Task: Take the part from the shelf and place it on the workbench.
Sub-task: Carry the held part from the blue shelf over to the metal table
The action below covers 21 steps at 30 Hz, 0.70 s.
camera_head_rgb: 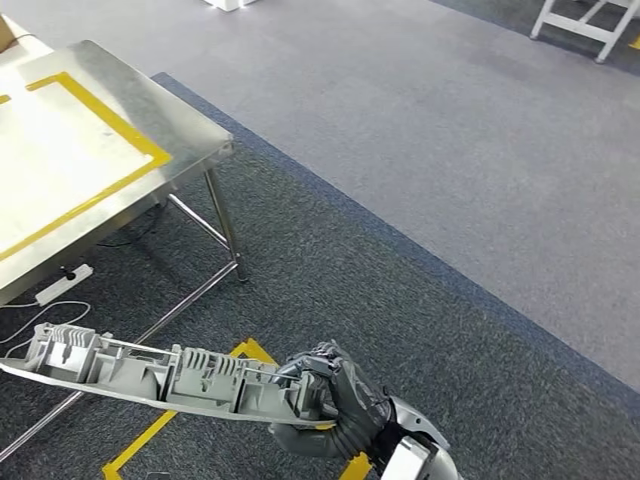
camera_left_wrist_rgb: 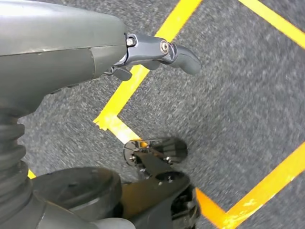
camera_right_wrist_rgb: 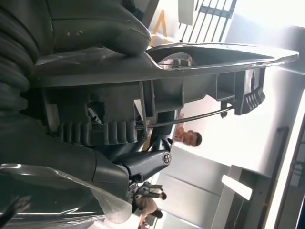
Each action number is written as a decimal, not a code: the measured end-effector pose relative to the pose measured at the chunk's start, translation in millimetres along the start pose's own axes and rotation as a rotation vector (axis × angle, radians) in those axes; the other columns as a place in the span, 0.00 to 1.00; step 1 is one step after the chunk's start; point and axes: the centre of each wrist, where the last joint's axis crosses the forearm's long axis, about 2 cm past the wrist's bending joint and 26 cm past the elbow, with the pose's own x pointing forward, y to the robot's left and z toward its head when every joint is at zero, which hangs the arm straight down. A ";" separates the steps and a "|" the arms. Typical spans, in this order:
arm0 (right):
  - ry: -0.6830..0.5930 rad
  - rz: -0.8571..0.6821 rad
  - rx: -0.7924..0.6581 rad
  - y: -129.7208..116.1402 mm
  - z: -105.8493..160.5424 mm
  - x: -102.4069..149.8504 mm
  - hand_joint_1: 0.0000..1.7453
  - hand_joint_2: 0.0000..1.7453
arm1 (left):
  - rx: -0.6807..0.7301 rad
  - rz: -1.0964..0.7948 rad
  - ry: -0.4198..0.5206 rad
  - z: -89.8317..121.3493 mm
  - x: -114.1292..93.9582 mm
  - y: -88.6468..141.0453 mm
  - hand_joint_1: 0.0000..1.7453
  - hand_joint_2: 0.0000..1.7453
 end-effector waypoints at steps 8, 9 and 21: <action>0.001 0.010 0.024 -1.7 1.8 -0.3 1.00 1.00 | -0.008 -0.012 -0.008 -0.1 3.1 -3.7 0.00 1.00; -0.001 0.011 0.028 -1.7 1.0 -0.2 1.00 1.00 | -0.010 -0.013 -0.010 -0.2 3.9 -4.4 0.00 1.00; -0.017 0.018 0.034 2.8 -4.2 1.4 1.00 1.00 | -0.010 -0.023 -0.004 1.1 1.3 -3.9 0.00 1.00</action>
